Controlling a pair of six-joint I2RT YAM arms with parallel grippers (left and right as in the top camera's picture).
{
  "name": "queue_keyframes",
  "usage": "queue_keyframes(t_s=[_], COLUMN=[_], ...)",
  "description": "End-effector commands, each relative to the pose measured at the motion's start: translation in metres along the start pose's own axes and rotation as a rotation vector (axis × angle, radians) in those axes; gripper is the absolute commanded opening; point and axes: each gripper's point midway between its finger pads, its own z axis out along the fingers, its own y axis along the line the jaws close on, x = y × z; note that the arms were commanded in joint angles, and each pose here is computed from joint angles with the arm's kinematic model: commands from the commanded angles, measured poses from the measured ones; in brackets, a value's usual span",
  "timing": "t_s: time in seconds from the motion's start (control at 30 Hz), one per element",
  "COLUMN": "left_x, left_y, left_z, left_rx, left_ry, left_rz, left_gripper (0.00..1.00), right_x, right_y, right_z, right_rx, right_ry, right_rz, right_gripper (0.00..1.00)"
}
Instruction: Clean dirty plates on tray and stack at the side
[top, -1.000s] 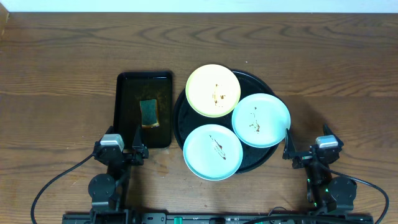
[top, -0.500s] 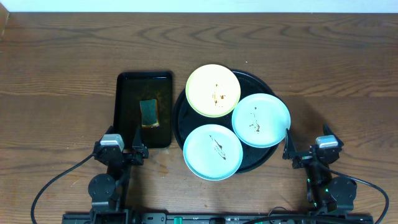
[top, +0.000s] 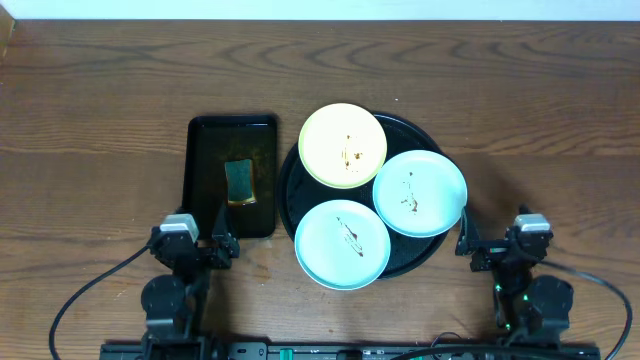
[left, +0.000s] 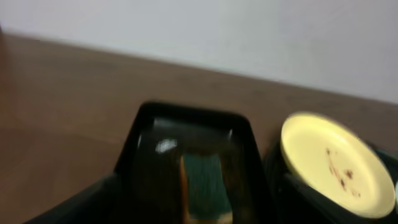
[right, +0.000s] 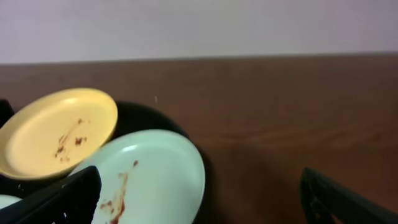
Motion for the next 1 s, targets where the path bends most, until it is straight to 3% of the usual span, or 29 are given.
queue_keyframes(t_s=[0.0,0.17,0.53,0.83,0.97], left_x=[-0.009,-0.024,-0.047,-0.034,-0.038], left_y=[-0.003,-0.006,-0.01,-0.008,-0.012], left_z=[-0.004,-0.003,0.013,0.025,0.035], left_rx=[-0.005,-0.031,-0.102,-0.116,-0.09], left_ry=[0.06,0.184,0.557,0.68,0.655], left_rz=[-0.024,-0.033,-0.064,-0.079,-0.082], left_gripper=[0.8,0.8,0.8,0.8,0.8], right_x=[-0.024,-0.036,-0.032,-0.02,-0.017], right_y=[0.001,0.002,0.009,0.016,0.009], right_z=[-0.003,0.005,0.035,0.05,0.052], right_rx=[0.014,0.027,0.031,-0.01,0.025], right_ry=[0.014,0.136,0.569,0.685,0.692], right_rz=[0.024,0.055,0.134,0.162,0.14], right_gripper=[0.99,0.99,0.99,0.99,0.99])
